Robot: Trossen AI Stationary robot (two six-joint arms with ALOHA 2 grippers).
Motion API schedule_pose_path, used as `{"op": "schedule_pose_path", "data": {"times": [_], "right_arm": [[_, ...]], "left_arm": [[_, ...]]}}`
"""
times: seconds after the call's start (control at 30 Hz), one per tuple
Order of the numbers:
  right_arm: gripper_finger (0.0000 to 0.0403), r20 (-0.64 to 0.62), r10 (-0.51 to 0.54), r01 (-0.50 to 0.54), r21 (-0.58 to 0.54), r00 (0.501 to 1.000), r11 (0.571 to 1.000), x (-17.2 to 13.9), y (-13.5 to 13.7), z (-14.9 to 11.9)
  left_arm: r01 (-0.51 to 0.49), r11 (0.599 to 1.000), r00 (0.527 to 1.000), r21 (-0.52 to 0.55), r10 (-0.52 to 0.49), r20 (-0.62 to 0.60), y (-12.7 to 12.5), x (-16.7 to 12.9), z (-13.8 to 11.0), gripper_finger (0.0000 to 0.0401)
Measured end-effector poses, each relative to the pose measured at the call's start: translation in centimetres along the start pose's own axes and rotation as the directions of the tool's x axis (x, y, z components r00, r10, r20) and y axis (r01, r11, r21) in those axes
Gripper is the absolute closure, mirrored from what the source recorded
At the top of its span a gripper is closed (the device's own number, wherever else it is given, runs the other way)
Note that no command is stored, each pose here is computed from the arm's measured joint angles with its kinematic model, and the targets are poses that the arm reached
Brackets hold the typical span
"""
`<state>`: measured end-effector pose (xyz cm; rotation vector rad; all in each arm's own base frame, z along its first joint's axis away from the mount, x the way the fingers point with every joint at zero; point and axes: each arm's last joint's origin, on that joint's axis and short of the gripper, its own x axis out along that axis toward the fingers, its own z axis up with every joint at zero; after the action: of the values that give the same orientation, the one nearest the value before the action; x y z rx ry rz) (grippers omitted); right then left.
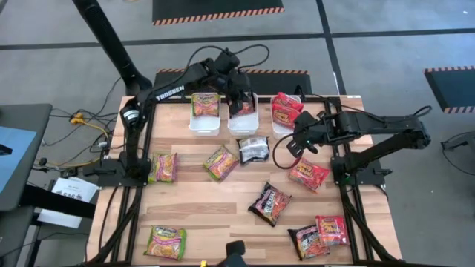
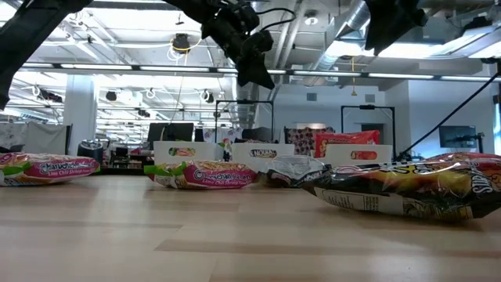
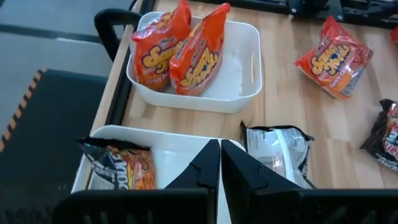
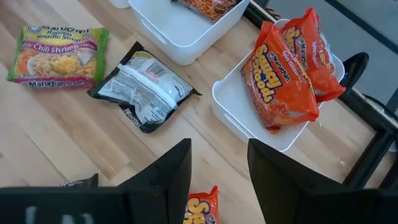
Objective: Sort Maruchan noodles
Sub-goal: Put the black noodle pack into the middle white bin
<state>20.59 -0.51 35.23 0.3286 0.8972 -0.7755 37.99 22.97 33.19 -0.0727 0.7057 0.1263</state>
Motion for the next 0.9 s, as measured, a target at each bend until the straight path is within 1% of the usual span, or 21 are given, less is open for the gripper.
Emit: {"op": "schedule_pose_path", "data": {"times": [0.17,0.27,0.37,0.5,0.67,0.77,0.9], "right_arm": [[0.0223,-0.001,0.004,-0.004,-0.05,1.0,0.999,0.0,0.0,0.0],[0.0223,-0.005,0.009,-0.01,-0.052,1.0,0.999,0.0,0.0,0.0],[0.0223,-0.005,0.009,-0.01,-0.055,1.0,0.998,0.0,0.0,0.0],[0.0223,-0.005,0.009,-0.01,-0.054,1.0,0.998,0.0,0.0,0.0],[0.0223,-0.006,0.009,-0.01,-0.054,1.0,0.998,0.0,0.0,0.0],[0.0223,-0.006,0.009,-0.009,-0.051,1.0,0.999,0.0,0.0,0.0],[0.0223,-0.006,0.009,-0.01,-0.051,1.0,0.999,0.0,0.0,0.0]], "left_arm": [[0.0,0.999,1.0,-0.052,-0.001,-0.016,-0.2,0.0,-0.1,0.0401],[0.003,0.998,1.0,-0.062,-0.005,-0.031,-0.3,0.1,-0.2,0.0401],[0.035,0.994,0.999,-0.1,-0.038,-0.036,-0.5,0.1,-0.3,0.0393],[0.077,0.987,0.995,-0.143,-0.085,-0.051,-0.7,0.1,-0.5,0.0362],[0.064,0.982,0.994,-0.179,-0.079,-0.074,-1.5,0.5,-0.6,0.0304],[0.043,0.972,0.994,-0.229,-0.066,-0.091,-2.5,0.9,-0.4,0.0273],[0.073,0.964,0.987,-0.256,-0.106,-0.121,-4.8,1.4,-0.2,0.025]]}}
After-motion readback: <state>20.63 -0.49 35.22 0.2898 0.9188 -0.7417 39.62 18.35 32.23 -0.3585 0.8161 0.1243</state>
